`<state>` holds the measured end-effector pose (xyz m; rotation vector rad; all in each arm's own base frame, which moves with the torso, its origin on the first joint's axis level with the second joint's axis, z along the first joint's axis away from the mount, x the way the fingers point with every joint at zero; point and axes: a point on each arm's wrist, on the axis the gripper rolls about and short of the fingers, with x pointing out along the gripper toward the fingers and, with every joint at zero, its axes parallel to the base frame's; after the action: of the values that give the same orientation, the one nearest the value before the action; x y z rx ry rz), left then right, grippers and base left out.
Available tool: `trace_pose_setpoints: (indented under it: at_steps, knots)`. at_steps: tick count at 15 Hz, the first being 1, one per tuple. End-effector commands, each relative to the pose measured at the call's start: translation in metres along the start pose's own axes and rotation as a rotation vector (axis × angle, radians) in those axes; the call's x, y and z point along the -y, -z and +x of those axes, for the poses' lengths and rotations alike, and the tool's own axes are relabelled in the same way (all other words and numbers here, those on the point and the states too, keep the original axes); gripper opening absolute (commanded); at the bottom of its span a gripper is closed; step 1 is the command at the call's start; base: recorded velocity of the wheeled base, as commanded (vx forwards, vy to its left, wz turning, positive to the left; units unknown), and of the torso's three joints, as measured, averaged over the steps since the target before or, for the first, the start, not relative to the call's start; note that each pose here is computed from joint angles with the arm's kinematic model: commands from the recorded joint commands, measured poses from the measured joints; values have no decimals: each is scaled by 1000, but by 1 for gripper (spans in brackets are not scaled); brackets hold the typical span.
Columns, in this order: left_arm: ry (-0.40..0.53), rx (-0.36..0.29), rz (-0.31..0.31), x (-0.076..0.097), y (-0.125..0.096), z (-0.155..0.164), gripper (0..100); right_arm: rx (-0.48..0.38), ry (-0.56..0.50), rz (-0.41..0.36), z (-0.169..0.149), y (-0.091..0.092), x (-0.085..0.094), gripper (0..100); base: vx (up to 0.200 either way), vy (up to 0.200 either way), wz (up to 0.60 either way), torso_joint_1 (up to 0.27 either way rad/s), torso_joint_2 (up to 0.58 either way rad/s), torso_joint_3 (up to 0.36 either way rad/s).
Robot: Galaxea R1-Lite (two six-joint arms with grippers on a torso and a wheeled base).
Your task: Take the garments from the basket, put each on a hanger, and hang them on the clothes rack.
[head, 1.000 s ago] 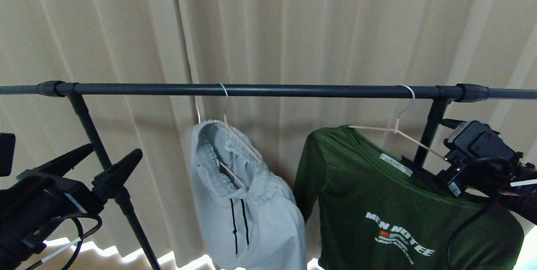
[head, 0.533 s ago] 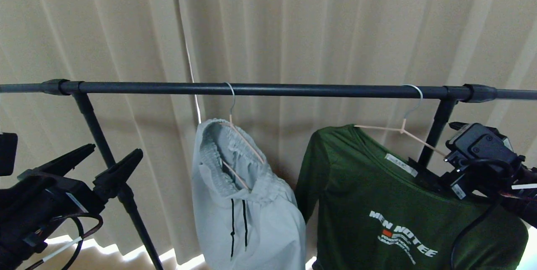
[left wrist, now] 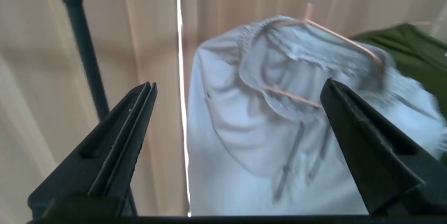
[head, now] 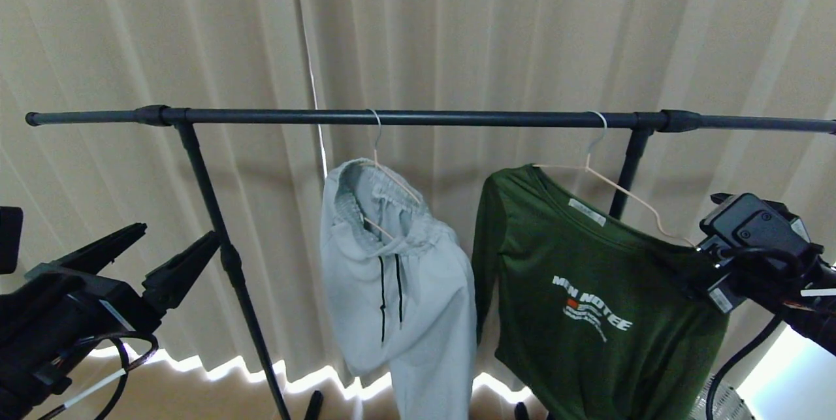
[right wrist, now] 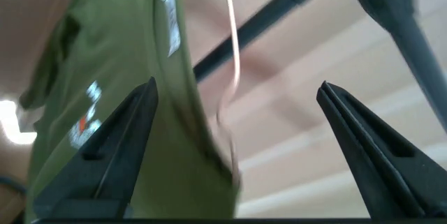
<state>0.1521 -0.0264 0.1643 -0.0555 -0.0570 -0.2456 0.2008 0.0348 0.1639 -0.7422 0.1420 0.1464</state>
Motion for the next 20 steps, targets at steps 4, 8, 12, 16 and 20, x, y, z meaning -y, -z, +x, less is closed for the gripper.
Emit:
trace_pose_setpoints:
  at_steps: [4, 8, 12, 16, 20]
  knots:
    - [-2, 1, 0, 0, 0, 0, 100, 16, 11, 2, -6, -1, 2, 100, -200, 0, 0, 5, 2, 1]
    - [-15, 17, 3, -2, -2, -3, 100, 68, 61, 9, -23, -9, 10, 100, -100, 0, 0, 0, 2, 2]
    - [-164, 8, 5, -17, 10, -37, 100, 140, 170, 97, -70, -6, 19, 100, 0, 0, 0, 0, 0, 0]
    - [-284, 86, 20, -15, 0, -81, 100, 49, 182, 216, -93, 28, 2, 100, 0, 0, 0, 0, 0, 0]
    - [-299, -68, 2, 4, 33, -137, 100, -150, 126, 457, -115, 66, -25, 100, 0, 0, 0, 0, 0, 0]
